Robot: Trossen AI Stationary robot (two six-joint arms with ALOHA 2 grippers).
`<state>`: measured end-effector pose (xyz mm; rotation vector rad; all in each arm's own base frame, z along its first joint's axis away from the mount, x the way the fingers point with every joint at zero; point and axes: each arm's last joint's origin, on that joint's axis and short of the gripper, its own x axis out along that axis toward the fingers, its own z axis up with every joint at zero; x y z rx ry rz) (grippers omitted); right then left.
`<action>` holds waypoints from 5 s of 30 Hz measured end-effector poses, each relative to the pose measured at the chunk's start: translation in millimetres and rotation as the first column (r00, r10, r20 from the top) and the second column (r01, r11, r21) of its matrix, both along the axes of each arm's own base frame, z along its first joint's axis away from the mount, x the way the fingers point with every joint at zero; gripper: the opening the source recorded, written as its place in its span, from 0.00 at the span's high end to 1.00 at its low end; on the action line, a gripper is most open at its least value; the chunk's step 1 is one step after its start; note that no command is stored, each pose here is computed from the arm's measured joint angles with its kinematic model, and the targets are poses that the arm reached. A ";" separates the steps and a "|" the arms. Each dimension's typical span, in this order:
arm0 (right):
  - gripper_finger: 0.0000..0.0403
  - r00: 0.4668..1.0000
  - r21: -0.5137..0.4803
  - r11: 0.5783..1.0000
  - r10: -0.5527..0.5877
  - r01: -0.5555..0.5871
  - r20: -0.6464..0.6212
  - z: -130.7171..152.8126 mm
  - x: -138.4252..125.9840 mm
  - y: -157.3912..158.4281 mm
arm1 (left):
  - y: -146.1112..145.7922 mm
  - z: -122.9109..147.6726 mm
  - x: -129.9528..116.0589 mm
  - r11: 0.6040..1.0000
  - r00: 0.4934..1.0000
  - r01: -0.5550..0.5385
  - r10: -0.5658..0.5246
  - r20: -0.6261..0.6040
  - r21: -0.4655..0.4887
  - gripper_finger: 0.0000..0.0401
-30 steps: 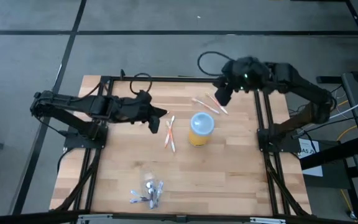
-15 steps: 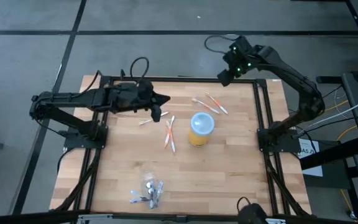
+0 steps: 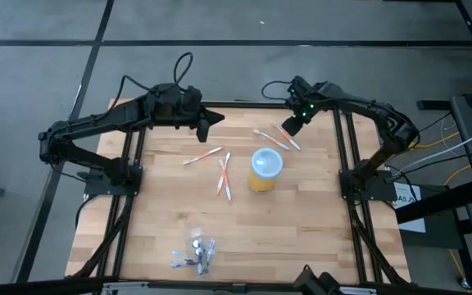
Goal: Pick & Place toothbrushing station
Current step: Put the orange toothbrush into the left side of the transparent organizer
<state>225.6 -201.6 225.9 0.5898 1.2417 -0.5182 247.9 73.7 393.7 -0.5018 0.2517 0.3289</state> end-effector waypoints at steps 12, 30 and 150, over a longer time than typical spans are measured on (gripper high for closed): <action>0.71 0.999 -0.021 0.999 -0.043 0.043 -0.007 -33.2 -3.1 4.9 | 10.5 7.4 -1.4 0.998 0.994 0.055 -0.051 0.094 -0.040 0.99; 0.68 0.986 0.065 0.998 0.036 -0.026 -0.162 -78.4 16.3 16.4 | -0.7 12.1 2.9 0.988 0.979 0.146 -0.137 0.148 -0.048 0.99; 0.62 0.201 -0.110 0.960 0.164 -0.256 0.966 145.4 34.2 176.2 | -13.0 6.0 81.5 0.956 0.811 0.294 -0.246 0.531 -0.006 0.97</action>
